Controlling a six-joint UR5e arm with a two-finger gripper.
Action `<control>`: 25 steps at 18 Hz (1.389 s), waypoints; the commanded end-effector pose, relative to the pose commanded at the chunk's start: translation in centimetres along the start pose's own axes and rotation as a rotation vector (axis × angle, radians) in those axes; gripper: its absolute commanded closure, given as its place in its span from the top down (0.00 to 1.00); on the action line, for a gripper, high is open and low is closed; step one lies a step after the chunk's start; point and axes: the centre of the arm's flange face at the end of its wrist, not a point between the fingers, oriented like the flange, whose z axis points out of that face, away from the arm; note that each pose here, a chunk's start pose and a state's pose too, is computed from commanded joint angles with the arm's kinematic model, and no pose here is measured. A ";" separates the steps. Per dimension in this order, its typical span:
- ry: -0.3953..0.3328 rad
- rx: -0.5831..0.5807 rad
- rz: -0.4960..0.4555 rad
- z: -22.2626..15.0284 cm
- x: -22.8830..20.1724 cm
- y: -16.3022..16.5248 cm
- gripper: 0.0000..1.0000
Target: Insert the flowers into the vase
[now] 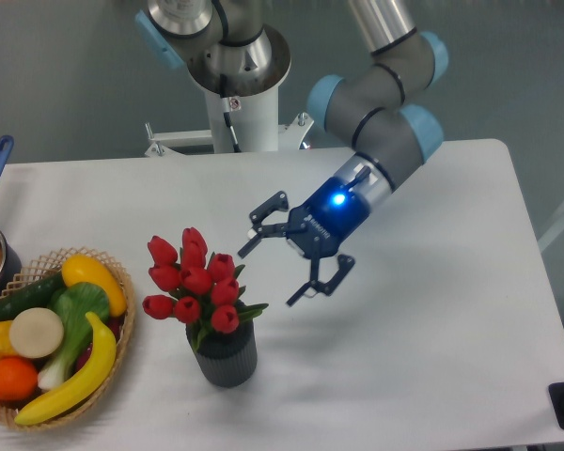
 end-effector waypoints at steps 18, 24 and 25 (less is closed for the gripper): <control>-0.468 -0.920 -0.032 -15.7 -8.9 5.5 1.00; -0.443 -0.977 -0.030 -13.9 -9.0 6.5 1.00; -0.443 -0.980 -0.029 -13.8 -9.0 6.5 1.00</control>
